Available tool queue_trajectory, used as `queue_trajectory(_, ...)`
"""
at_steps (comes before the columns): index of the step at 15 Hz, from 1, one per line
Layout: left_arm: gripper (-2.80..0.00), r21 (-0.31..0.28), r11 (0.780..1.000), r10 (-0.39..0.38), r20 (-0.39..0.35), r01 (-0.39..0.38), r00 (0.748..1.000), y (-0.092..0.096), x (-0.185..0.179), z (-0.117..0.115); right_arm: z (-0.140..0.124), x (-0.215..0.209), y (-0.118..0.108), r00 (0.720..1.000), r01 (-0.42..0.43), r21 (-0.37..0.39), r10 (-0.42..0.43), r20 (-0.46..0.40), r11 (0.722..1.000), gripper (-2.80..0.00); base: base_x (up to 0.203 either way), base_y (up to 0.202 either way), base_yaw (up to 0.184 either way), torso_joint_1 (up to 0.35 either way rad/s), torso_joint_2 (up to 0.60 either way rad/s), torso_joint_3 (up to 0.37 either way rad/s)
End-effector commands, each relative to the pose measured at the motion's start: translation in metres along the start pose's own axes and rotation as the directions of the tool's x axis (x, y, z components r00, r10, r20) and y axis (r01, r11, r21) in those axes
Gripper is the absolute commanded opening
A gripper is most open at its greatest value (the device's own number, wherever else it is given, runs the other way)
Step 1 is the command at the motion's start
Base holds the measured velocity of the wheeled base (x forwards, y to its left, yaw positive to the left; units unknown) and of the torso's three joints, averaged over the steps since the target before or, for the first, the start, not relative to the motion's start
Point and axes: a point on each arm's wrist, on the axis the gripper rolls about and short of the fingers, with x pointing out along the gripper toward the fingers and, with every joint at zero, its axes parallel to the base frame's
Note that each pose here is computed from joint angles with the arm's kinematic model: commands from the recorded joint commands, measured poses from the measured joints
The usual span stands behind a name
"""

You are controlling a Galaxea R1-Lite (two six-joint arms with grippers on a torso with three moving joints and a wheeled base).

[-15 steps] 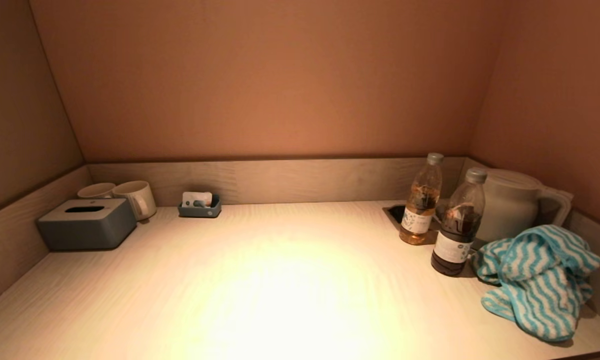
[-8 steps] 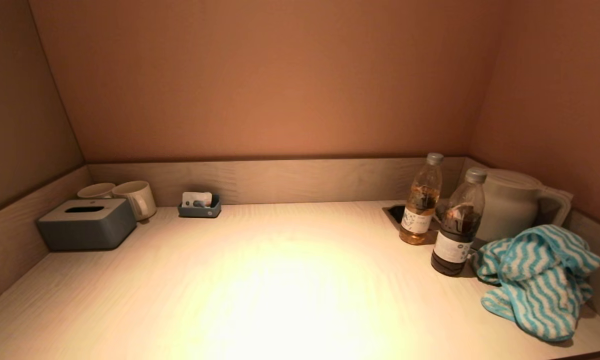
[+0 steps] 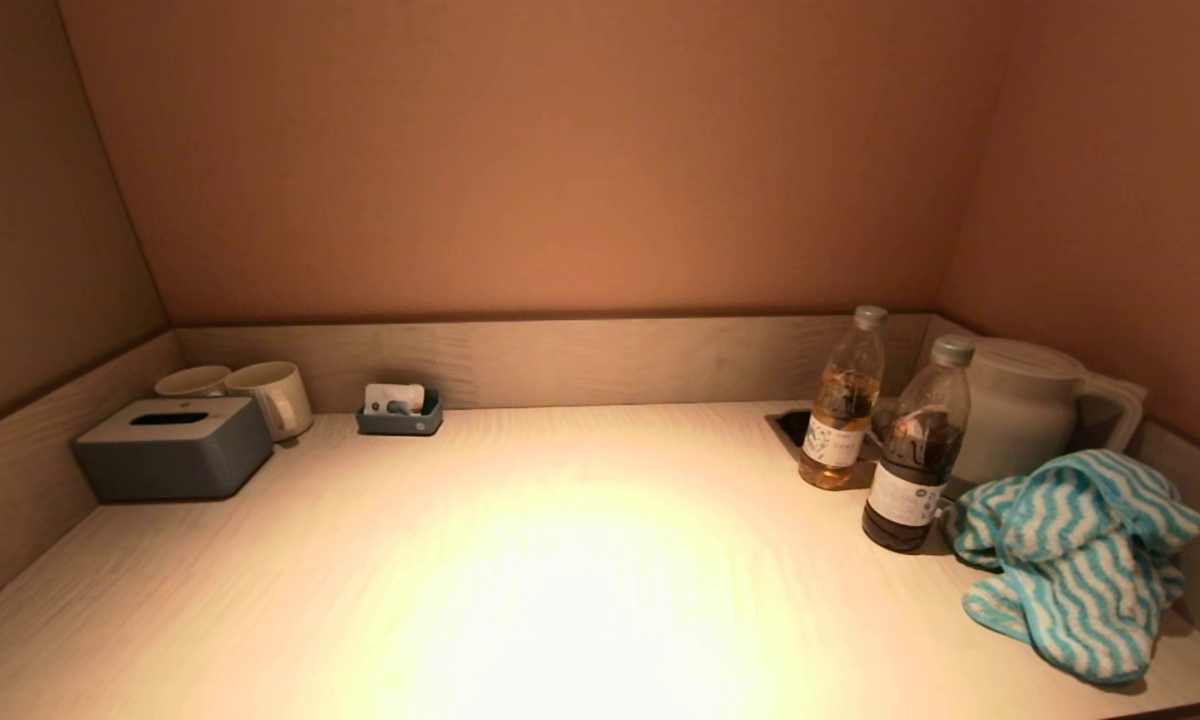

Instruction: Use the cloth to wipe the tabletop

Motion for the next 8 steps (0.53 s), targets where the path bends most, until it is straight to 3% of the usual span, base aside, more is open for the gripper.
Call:
queue_trajectory(1, -2.80, -0.001, 1.000, 0.000, 0.001, 0.000, 1.000, 0.000, 0.000, 0.000, 0.006, 0.002, 0.000, 0.992, -0.001, -0.029, 0.005, 0.124, 1.000, -2.80, 0.000, 0.000, 0.000, 0.000, 0.00, 0.000)
queue_trajectory(6, -2.80, -0.001, 1.000, 0.000, 0.001, 0.000, 1.000, 0.000, 0.000, 0.000, -0.014, 0.010, 0.000, 0.988, 0.001, -0.053, 0.007, 0.156, 0.999, -2.80, 0.000, 0.000, 0.000, 0.000, 0.00, 0.000)
queue_trajectory(8, -2.80, -0.001, 1.000, 0.000, 0.001, 0.000, 1.000, 0.000, 0.000, 0.000, -0.018, 0.011, 0.001, 0.993, -0.023, -0.059, 0.029, 0.114, 0.998, -2.80, 0.000, 0.000, 0.000, 0.000, 0.00, 0.000)
